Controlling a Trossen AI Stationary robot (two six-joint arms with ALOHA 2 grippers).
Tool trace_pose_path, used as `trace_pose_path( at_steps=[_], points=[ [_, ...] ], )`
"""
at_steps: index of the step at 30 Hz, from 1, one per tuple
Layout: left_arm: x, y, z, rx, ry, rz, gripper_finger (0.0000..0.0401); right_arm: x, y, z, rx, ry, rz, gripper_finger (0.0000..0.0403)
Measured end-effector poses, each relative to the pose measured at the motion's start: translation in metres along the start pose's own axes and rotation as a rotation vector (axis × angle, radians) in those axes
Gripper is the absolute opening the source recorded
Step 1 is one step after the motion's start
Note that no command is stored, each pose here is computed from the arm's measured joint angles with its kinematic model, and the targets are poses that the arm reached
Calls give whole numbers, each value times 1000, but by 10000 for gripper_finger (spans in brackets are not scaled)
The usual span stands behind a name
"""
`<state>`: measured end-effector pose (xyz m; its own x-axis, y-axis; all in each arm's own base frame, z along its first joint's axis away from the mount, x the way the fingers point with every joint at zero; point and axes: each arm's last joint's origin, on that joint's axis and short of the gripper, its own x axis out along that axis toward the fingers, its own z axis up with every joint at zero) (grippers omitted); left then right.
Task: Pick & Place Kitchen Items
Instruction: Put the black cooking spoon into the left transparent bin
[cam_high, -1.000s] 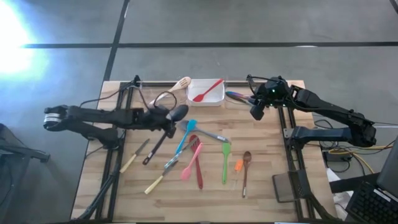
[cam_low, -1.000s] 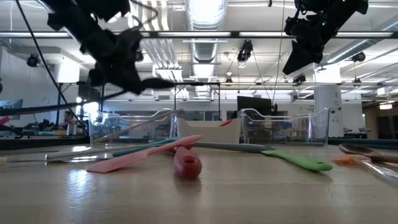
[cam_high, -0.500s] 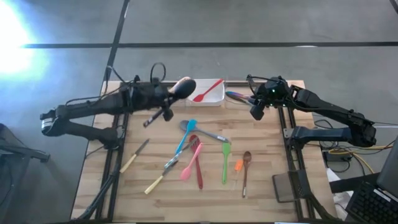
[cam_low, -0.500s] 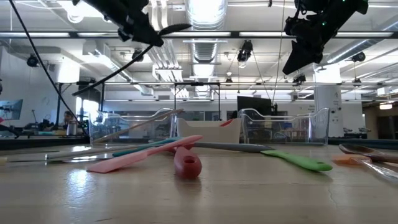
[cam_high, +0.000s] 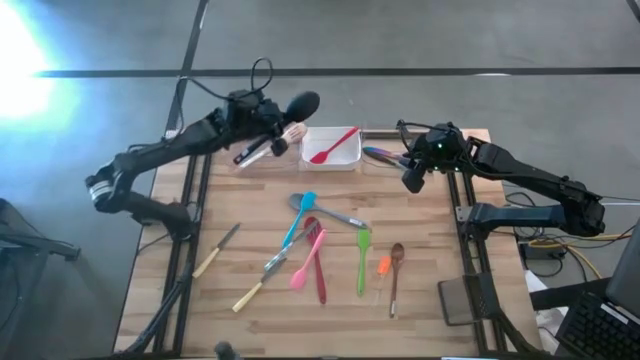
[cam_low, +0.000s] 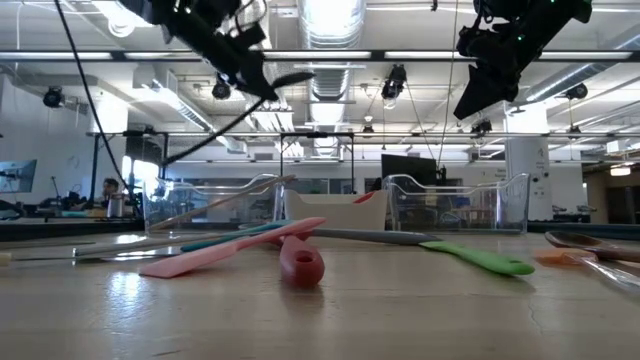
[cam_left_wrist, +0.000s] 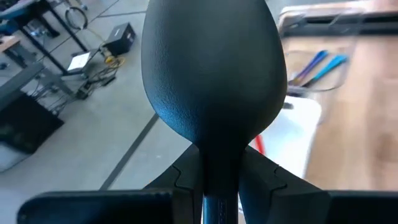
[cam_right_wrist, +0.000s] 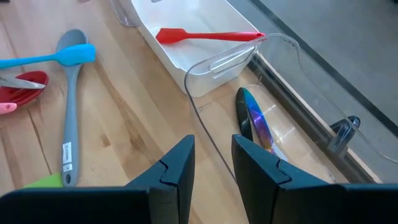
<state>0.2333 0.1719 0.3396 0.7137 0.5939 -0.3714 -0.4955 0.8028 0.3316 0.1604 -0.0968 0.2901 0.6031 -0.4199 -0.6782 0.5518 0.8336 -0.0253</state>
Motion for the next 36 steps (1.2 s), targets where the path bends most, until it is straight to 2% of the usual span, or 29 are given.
trace_pose_path(
  at_steps=[9, 17, 20, 36],
  points=[
    [42, 29, -32, -85, 68, -27, 71, 1, 0, -1, -15, 3, 0, 98],
    [67, 27, -52, -102, 148, -46, 71, 1, 0, -1, -19, 4, 0, 98],
    [73, 25, -58, -102, 133, -51, 71, 1, 0, -1, -19, 4, 0, 98],
    [76, 13, -96, -107, 136, -43, 71, 1, 0, -1, -18, 4, 0, 98]
  ],
)
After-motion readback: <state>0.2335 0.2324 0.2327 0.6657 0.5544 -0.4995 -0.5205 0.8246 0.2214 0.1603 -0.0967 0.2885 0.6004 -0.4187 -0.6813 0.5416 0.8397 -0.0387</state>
